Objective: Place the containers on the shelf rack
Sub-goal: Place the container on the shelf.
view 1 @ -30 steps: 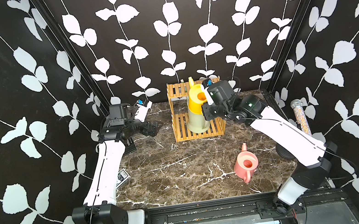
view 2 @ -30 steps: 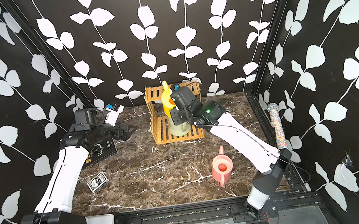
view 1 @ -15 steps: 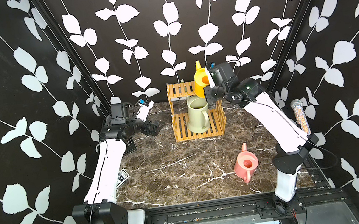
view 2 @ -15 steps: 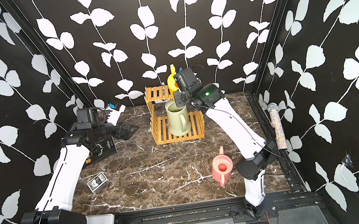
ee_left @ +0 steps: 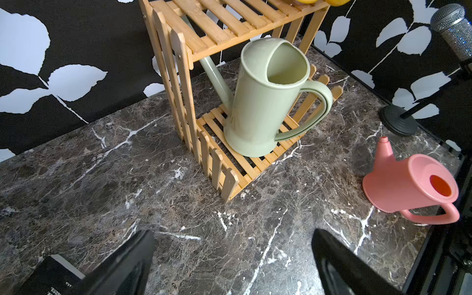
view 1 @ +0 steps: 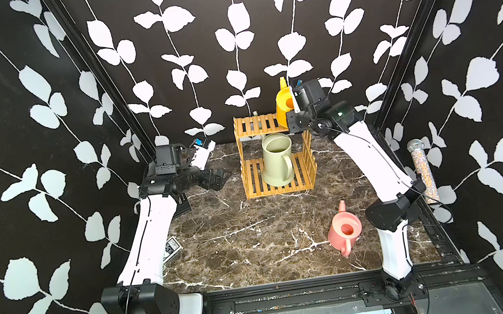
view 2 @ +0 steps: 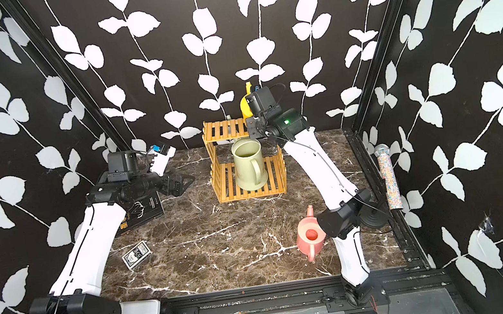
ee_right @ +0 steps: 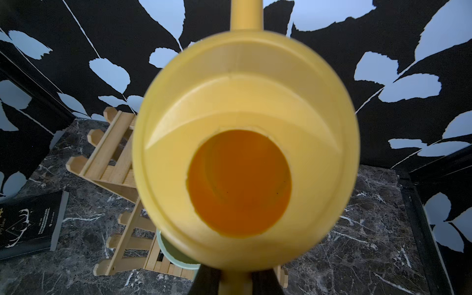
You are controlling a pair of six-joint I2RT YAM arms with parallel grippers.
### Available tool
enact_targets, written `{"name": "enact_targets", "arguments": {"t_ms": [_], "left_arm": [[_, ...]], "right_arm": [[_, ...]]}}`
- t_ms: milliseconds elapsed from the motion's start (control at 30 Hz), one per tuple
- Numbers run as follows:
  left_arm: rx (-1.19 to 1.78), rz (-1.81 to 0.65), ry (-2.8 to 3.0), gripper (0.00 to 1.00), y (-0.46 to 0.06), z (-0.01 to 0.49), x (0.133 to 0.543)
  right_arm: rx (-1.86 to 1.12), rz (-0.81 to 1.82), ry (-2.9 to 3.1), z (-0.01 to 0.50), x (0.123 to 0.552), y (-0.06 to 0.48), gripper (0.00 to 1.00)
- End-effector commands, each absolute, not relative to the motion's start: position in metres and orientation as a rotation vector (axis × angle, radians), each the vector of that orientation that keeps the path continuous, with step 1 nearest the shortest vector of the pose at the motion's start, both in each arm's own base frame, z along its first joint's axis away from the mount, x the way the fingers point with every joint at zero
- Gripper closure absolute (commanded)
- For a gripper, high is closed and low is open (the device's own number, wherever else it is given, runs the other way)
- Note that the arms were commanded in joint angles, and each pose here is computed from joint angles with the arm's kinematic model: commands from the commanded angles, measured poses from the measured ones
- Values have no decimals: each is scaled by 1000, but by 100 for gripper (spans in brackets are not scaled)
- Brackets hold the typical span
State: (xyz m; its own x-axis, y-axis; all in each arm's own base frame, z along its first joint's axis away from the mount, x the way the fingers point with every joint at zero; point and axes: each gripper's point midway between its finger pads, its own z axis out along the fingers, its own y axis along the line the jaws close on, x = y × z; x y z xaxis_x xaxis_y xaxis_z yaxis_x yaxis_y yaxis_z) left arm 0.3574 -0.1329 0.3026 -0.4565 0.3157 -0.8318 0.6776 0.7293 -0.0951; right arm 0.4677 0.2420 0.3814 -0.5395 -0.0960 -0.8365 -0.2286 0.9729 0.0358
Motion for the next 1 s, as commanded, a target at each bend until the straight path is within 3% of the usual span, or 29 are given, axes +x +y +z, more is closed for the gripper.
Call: {"name": "enact_targets", "arguments": {"t_ms": [0, 700, 967], "left_arm": [[758, -556, 2046, 2, -136, 307, 350], [737, -562, 2062, 1, -136, 301, 352], [734, -565, 2063, 1, -136, 300, 352]], "right_arm": [[-177, 203, 2080, 402, 474, 239, 93], [-170, 207, 2095, 389, 487, 239, 73], [-169, 207, 2100, 385, 490, 240, 72]]}}
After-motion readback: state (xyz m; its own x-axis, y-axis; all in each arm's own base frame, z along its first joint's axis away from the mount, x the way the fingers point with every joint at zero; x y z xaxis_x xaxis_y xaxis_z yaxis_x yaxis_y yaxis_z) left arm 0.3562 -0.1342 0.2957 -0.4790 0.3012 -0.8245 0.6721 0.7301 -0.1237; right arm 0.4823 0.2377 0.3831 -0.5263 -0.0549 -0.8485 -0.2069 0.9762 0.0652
